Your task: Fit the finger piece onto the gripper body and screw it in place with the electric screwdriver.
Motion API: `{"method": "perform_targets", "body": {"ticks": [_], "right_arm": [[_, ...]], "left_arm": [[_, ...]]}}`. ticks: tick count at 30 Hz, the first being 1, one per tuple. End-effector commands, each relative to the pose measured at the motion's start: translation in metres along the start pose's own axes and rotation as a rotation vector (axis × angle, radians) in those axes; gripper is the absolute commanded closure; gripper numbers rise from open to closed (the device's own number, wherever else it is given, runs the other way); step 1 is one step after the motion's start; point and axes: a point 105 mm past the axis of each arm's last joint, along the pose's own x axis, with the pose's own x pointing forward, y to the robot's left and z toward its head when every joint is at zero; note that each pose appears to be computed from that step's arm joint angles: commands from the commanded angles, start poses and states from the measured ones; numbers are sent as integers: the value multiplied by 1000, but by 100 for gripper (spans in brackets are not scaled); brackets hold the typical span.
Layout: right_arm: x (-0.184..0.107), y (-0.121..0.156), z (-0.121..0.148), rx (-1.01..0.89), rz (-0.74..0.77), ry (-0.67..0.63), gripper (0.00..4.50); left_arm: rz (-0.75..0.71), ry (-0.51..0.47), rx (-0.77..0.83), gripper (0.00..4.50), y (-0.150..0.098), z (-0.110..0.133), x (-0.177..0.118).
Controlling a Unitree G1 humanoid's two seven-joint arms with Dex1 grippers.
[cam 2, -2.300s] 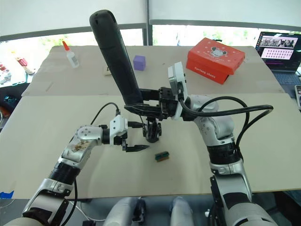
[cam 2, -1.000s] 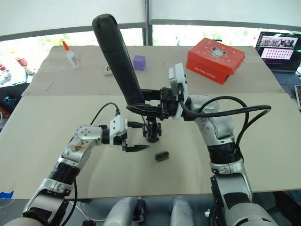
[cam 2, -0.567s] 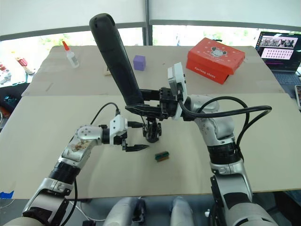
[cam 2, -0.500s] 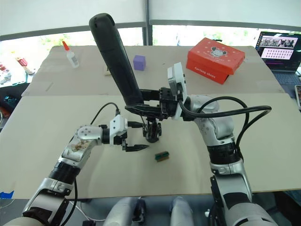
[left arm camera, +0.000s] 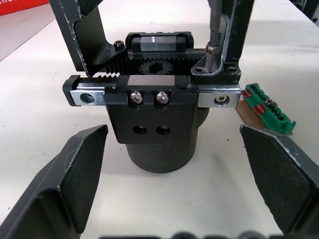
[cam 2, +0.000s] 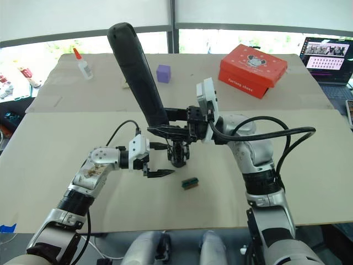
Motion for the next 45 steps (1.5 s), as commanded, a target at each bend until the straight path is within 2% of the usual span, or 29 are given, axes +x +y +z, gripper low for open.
{"method": "perform_targets", "body": {"ticks": [1, 25, 45], "right_arm": [[0, 5, 11, -76, 31, -24, 261], [-1, -2, 19, -107, 36, -24, 261], [0, 7, 9, -79, 31, -16, 261]], "left_arm": [[6, -25, 46, 0, 5, 13, 0], [8, -25, 48, 0, 4, 11, 1], [29, -12, 27, 0, 13, 4, 11]]}}
